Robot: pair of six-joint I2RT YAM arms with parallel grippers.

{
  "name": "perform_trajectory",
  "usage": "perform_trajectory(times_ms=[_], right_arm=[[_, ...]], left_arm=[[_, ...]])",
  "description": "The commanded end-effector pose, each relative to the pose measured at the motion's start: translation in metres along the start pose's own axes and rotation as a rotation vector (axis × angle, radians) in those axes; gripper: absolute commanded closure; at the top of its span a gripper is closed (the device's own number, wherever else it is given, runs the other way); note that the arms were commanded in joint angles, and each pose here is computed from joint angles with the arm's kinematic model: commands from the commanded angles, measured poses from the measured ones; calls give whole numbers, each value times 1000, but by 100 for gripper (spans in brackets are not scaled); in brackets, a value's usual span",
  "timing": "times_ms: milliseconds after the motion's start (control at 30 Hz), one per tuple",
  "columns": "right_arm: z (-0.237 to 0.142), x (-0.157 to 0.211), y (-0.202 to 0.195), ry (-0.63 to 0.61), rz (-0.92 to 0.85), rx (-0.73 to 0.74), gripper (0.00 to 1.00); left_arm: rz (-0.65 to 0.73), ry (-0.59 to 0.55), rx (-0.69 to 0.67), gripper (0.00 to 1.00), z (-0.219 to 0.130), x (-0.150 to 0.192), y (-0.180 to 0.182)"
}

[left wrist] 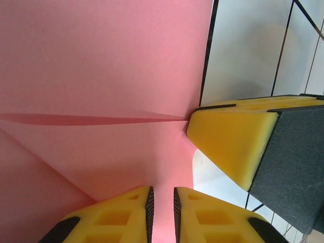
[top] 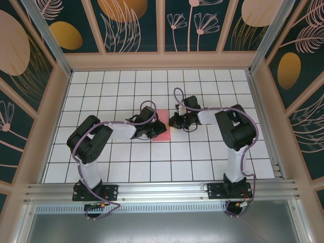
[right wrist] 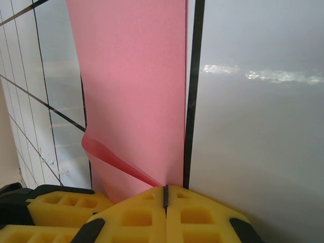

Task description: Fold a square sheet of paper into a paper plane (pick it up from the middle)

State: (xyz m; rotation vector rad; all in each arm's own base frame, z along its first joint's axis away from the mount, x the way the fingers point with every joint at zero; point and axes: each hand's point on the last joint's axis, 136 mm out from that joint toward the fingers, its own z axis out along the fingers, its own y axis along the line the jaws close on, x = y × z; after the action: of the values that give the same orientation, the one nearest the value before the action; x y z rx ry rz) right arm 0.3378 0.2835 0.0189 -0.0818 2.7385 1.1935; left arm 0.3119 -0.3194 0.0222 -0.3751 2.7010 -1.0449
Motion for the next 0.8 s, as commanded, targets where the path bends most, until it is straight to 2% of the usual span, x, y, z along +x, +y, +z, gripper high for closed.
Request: perform_trajectory(times_ms=[0, 333, 467, 767], right_arm=[[6, 0, -9, 5, 1, 51, 95], [-25, -19, 19, -84, 7, 39, 79], [-35, -8, 21, -96, 9, 50, 81], [-37, 40, 28, -45, -3, 53, 91]], left_arm=[[-31, 16, -65, 78, 6, 8, 22], [-47, 15, -82, 78, 6, 9, 29], [-57, 11, -88, 79, 6, 9, 31], [-72, 4, -95, 79, 6, 9, 32]])
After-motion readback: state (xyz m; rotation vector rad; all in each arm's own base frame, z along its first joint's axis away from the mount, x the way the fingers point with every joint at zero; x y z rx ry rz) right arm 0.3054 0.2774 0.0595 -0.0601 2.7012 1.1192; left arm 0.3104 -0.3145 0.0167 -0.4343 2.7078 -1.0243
